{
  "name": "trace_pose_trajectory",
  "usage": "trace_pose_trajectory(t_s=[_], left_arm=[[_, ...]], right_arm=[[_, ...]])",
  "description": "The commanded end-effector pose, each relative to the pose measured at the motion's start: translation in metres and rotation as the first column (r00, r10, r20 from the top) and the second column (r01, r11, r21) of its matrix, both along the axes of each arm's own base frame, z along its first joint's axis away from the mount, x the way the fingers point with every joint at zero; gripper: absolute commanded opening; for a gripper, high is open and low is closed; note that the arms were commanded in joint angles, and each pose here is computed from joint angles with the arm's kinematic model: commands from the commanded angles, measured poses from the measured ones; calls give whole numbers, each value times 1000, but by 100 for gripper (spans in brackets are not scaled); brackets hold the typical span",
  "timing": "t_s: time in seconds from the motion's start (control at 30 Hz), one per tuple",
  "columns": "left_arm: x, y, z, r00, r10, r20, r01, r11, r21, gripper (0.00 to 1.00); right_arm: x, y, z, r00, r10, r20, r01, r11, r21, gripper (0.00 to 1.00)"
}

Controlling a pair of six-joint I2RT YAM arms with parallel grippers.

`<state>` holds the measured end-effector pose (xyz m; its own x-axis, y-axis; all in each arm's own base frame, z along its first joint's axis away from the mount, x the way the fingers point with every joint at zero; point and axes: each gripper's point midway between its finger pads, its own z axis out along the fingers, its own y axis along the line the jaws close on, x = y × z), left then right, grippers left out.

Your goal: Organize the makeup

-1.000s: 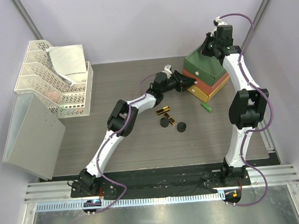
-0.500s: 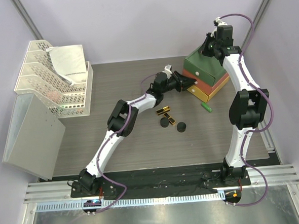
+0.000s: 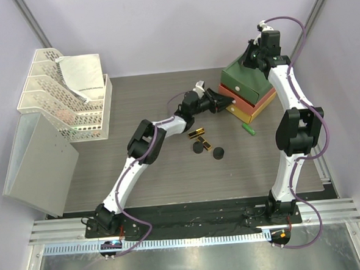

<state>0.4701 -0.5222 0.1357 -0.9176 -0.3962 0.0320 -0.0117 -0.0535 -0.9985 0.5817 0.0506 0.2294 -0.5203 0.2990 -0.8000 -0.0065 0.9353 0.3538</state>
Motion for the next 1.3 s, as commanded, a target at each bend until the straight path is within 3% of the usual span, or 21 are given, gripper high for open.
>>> trace_pose_trajectory(t_s=[0.0, 0.23, 0.43, 0.6, 0.83, 0.9, 0.93, 1.07, 1.17, 1.2, 1.27], left_arm=[[-26, 10, 33, 992, -77, 99, 76, 997, 13, 0], [-54, 39, 29, 982, -135, 136, 129, 990, 49, 0], [-82, 63, -3, 980, -167, 103, 153, 979, 133, 0], [-89, 66, 3, 972, -196, 129, 176, 972, 153, 3], [-90, 68, 26, 940, -243, 239, 189, 955, 227, 56], [-92, 72, 37, 913, -265, 310, 184, 946, 266, 62], [-95, 74, 33, 917, -281, 285, 194, 935, 297, 66], [-106, 91, 36, 873, -343, 347, 193, 896, 401, 69], [-119, 105, 34, 863, -385, 326, 192, 849, 493, 70], [-122, 110, 28, 833, -418, 362, 181, 824, 536, 71], [-129, 128, 16, 840, -447, 308, 172, 757, 630, 71]], right_arm=[[-112, -14, -178, 768, -36, -639, -29, 995, -91, 1], [-112, -14, -180, 766, -35, -642, -29, 996, -89, 1], [-111, -12, -182, 764, -29, -645, -31, 996, -82, 1], [-110, -13, -183, 763, -31, -646, -28, 996, -81, 1], [-110, -14, -182, 764, -35, -645, -26, 996, -85, 1], [-111, -14, -182, 763, -36, -646, -26, 996, -87, 1], [-111, -14, -183, 763, -36, -645, -28, 996, -89, 1], [-110, -13, -183, 763, -33, -646, -30, 996, -86, 1], [-110, -14, -182, 764, -34, -644, -28, 996, -86, 1], [-110, -14, -182, 764, -33, -644, -28, 996, -84, 1], [-110, -14, -183, 763, -33, -646, -28, 996, -84, 1]])
